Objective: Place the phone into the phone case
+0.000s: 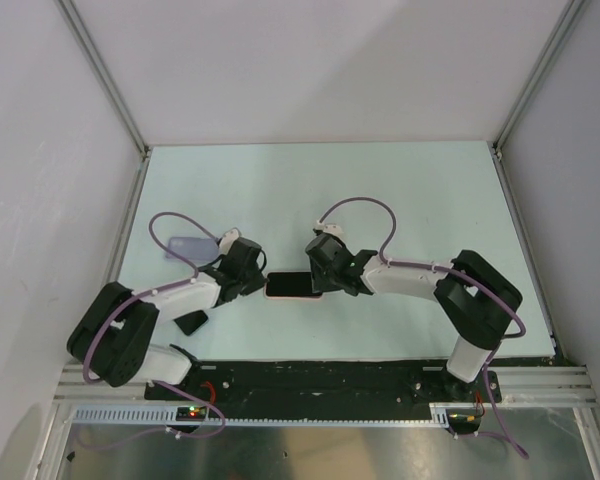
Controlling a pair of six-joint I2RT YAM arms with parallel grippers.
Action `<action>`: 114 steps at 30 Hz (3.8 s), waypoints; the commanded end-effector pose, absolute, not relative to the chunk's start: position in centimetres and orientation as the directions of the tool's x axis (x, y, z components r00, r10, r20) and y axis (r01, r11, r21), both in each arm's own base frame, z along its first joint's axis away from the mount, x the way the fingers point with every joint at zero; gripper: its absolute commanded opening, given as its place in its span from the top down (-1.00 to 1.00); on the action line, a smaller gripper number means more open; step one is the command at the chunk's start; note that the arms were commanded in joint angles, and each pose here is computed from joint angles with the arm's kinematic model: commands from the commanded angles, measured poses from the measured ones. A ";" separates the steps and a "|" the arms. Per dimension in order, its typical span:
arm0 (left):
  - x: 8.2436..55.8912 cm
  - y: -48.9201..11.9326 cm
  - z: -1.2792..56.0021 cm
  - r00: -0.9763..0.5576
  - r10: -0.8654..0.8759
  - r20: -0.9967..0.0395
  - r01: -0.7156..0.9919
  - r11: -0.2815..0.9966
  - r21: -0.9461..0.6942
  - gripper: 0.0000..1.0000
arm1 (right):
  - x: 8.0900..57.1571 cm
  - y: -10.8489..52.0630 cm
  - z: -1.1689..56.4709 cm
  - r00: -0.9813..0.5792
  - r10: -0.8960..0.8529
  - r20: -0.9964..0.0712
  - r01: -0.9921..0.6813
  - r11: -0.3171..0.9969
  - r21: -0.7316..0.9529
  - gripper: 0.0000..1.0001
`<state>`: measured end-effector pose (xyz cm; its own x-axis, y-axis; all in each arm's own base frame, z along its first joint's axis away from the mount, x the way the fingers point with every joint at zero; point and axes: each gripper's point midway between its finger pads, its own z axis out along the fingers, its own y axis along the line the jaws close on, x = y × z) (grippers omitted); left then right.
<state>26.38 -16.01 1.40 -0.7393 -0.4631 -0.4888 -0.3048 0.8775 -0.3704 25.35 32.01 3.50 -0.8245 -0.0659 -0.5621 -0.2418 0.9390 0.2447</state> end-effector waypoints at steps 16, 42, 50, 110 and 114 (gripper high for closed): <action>23.9 -17.7 -0.1 -0.810 -0.434 -0.396 -0.270 0.873 -0.405 1.00 | 23.8 31.2 6.9 -0.848 -0.008 -0.530 -0.215 0.919 0.330 0.22; 23.9 -17.8 -0.1 -0.811 -0.433 -0.392 -0.268 0.872 -0.409 0.99 | 21.8 29.9 4.2 -0.881 0.008 -0.474 -0.164 0.933 0.321 0.65; 24.0 -17.9 -0.2 -0.814 -0.431 -0.389 -0.268 0.873 -0.407 1.00 | 21.3 30.4 3.2 -0.893 -0.006 -0.449 -0.169 0.931 0.324 0.78; 20.2 -22.8 2.5 -0.825 -0.386 -0.412 -0.180 0.872 -0.456 1.00 | 30.6 31.4 3.2 -0.853 -0.130 -0.505 -0.278 0.933 0.229 0.78; 21.0 -22.2 2.0 -0.822 -0.392 -0.412 -0.195 0.874 -0.444 1.00 | 28.9 30.8 2.5 -0.863 -0.145 -0.483 -0.280 0.934 0.221 0.78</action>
